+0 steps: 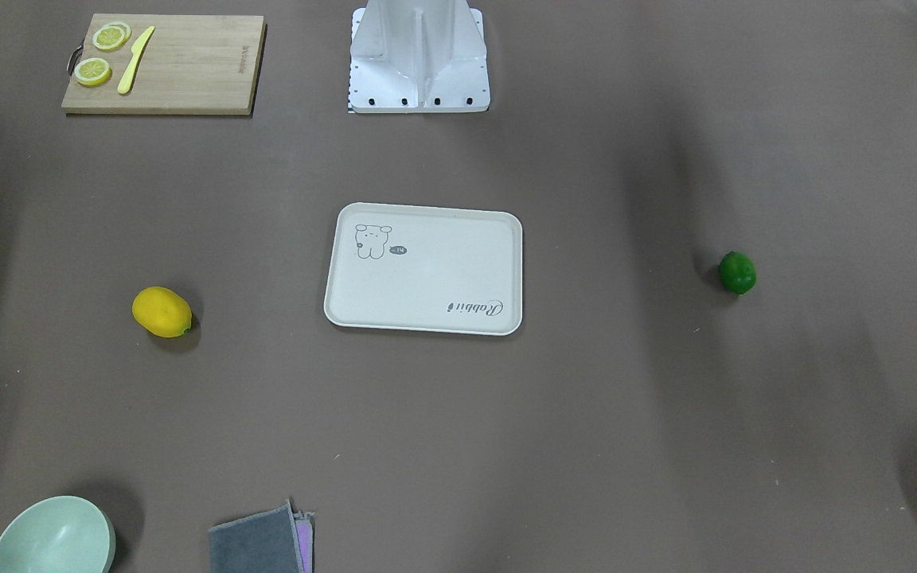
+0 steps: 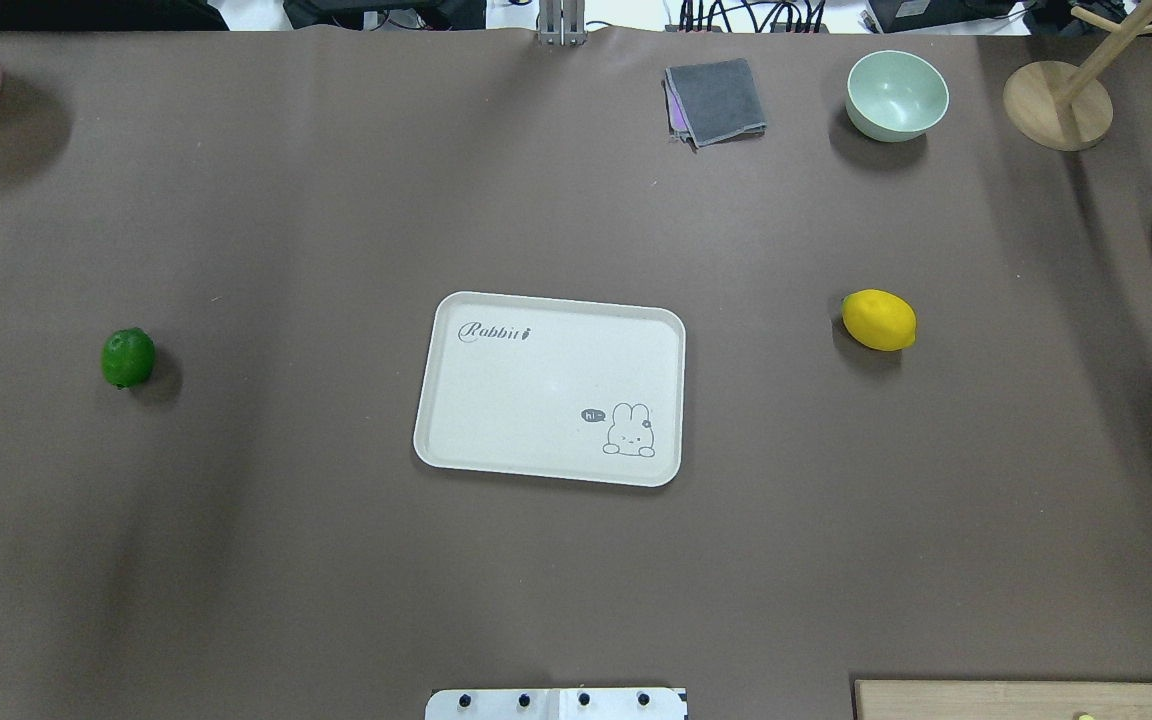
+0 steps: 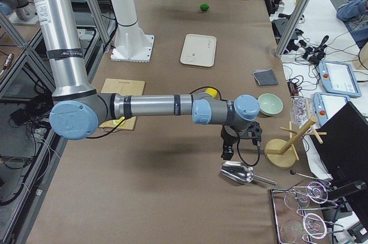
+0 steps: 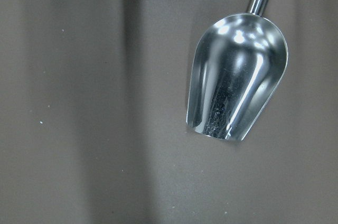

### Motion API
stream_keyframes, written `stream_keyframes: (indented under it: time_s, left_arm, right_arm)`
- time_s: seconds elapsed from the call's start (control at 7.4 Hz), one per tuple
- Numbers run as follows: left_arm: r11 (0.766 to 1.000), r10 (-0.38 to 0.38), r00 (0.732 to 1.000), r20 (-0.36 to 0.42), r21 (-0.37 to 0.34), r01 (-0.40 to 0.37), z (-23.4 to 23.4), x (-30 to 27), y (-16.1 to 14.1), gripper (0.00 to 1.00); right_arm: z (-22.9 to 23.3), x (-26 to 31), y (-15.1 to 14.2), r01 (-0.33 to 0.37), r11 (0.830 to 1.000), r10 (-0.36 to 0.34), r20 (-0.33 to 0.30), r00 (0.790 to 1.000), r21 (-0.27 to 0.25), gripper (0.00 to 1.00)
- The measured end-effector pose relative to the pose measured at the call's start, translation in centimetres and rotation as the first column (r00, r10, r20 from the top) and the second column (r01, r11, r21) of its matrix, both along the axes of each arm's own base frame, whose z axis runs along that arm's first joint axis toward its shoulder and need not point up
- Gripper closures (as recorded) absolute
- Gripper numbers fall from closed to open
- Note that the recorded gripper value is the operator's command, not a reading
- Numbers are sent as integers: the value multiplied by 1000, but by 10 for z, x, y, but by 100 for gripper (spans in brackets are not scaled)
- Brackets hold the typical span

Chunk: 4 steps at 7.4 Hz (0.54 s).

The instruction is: Place all lemons on tray

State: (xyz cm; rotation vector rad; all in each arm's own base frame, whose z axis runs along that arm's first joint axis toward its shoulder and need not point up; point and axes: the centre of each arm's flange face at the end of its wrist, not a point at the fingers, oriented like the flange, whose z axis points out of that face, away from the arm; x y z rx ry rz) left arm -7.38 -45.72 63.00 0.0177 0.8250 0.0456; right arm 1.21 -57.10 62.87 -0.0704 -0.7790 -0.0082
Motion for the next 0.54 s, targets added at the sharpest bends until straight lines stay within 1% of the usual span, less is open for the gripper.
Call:
stream_keyframes:
  time_s: [0.27,0.54]
  left_arm:
    - [1000,-8,1000,8,14,8,-9,-4,4,2]
    - [1000,-13,1000,12,13,13,-13,-5,5,3]
  right_arm:
    - [0,0,0,-1,1000,1,0,1000,0,0]
    - [-2,0,0,-1,1000,1,0,1000,4,0]
